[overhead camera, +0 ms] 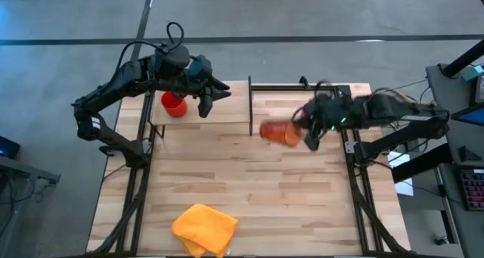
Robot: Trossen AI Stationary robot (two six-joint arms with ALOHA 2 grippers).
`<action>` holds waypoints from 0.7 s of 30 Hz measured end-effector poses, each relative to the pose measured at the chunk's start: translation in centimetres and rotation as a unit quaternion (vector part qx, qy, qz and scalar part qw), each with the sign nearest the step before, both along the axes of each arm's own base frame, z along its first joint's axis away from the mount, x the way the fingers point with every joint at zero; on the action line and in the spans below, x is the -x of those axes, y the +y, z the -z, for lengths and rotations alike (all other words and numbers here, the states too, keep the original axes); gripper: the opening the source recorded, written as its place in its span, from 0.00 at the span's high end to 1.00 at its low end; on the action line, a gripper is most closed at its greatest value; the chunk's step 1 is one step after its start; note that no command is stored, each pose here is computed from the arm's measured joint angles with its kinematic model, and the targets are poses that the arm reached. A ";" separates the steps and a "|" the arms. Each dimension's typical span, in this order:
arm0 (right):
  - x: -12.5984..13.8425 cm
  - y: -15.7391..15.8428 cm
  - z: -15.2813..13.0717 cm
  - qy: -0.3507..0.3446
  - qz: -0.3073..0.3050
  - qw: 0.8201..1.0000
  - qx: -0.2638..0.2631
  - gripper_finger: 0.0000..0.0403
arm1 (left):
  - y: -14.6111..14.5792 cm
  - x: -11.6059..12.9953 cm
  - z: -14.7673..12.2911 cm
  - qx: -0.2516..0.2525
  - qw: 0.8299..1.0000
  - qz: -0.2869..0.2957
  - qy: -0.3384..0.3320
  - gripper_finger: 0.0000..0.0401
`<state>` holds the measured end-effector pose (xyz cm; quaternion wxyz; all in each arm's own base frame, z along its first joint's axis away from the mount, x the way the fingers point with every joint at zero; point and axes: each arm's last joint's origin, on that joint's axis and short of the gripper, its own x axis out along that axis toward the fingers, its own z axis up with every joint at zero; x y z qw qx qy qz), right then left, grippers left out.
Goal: Stack small to large cups/mugs on shelf
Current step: Put the orange cup on the shelf
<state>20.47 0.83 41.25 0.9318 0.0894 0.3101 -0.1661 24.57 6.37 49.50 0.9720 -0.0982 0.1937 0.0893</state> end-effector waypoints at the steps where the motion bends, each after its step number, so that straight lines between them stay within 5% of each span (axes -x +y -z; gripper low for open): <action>1: 0.0 -0.3 -1.2 -0.015 0.003 1.000 0.022 0.98 | 0.0 0.2 -0.1 -0.003 1.000 -0.006 0.000 0.77; 8: -3.4 -2.7 -5.2 -0.019 -0.008 0.994 0.108 0.98 | 0.0 1.7 0.8 -0.015 0.995 -0.067 0.073 0.77; 15: -9.5 -6.8 -4.2 0.045 -0.017 0.997 0.061 0.98 | 0.1 2.5 1.8 -0.010 0.982 -0.130 0.137 0.77; 21: -13.8 -10.6 -2.0 0.090 -0.016 0.996 0.014 0.98 | 0.4 3.8 2.6 -0.052 0.950 -0.226 0.208 0.78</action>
